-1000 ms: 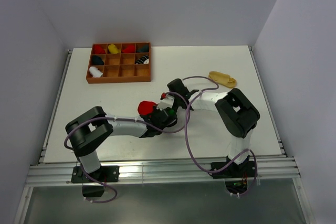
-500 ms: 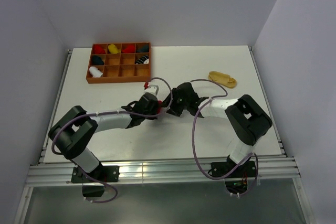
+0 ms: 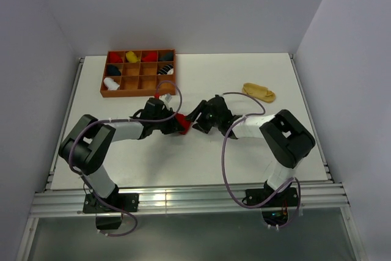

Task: Roll the socks
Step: Roll the sock at the center of the board.

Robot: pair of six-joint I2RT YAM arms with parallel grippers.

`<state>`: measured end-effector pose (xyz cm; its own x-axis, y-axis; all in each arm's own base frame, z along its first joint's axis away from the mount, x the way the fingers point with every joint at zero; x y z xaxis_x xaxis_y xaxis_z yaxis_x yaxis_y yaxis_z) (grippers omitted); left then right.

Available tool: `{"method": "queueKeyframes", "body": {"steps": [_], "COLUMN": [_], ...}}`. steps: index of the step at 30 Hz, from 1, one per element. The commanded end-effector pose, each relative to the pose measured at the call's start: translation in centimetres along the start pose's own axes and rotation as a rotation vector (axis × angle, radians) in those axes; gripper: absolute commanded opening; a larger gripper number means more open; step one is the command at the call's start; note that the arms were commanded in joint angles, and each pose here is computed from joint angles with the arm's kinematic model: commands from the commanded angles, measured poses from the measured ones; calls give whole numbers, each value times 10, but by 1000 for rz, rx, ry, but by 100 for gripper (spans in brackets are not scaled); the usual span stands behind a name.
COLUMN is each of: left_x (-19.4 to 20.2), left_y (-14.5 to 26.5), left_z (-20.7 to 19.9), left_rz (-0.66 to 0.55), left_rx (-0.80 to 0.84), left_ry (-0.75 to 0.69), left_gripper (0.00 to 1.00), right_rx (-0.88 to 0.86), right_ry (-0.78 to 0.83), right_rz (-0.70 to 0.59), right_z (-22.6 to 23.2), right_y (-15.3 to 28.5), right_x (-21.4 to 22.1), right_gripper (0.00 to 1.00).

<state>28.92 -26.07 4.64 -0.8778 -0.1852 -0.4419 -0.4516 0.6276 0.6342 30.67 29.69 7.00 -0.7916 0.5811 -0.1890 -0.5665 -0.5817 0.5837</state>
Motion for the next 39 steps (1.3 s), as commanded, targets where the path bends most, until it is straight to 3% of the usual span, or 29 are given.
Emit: {"method": "queueKeyframes", "body": {"steps": [1,12,15,21,25,26,27,29,39], "left_x": [22,25,23,20,14,8,6,-2,-17], "left_y": [0,-8,-10,-5,2,7,9,18,60], "left_z": [4,9,9,9,8,7,6,4,-39], "left_rz": [126,202,207,182,139,105,86,9,-388], "left_rx": [20,4,2,-9,-21,-36,-46,-82,-302], "left_ry": [84,159,166,147,108,83,63,3,-388], "left_gripper": [1,1,1,1,17,23,35,48,54], "right_rx": [2,74,86,154,196,212,222,244,337], "right_ry": [-7,-13,-14,34,54,54,59,70,94], "right_rz": [-50,-63,-66,-61,-23,-16,-3,17,119], "right_z": [-3,-30,-33,-42,-43,-41,-42,-40,-40], "right_y": [-9,-29,-31,-30,-28,-26,-25,-22,-15], "right_x": [-8,-7,-8,-9,-6,-7,-5,-3,11], "right_gripper": [66,59,50,0,0,0,0,0,0]}}
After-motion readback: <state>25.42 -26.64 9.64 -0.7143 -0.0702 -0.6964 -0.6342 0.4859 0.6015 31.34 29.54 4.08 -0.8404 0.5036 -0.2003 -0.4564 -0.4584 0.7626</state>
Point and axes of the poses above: each gripper's point midway between its finger pads, its own y axis back along the fingers, its own z axis along the line the jaws close on, x = y × z, the point moved 2 cm from there along y, back along the fingers, and after that the axes turned 1 degree about -y, right-handed, at the moved point
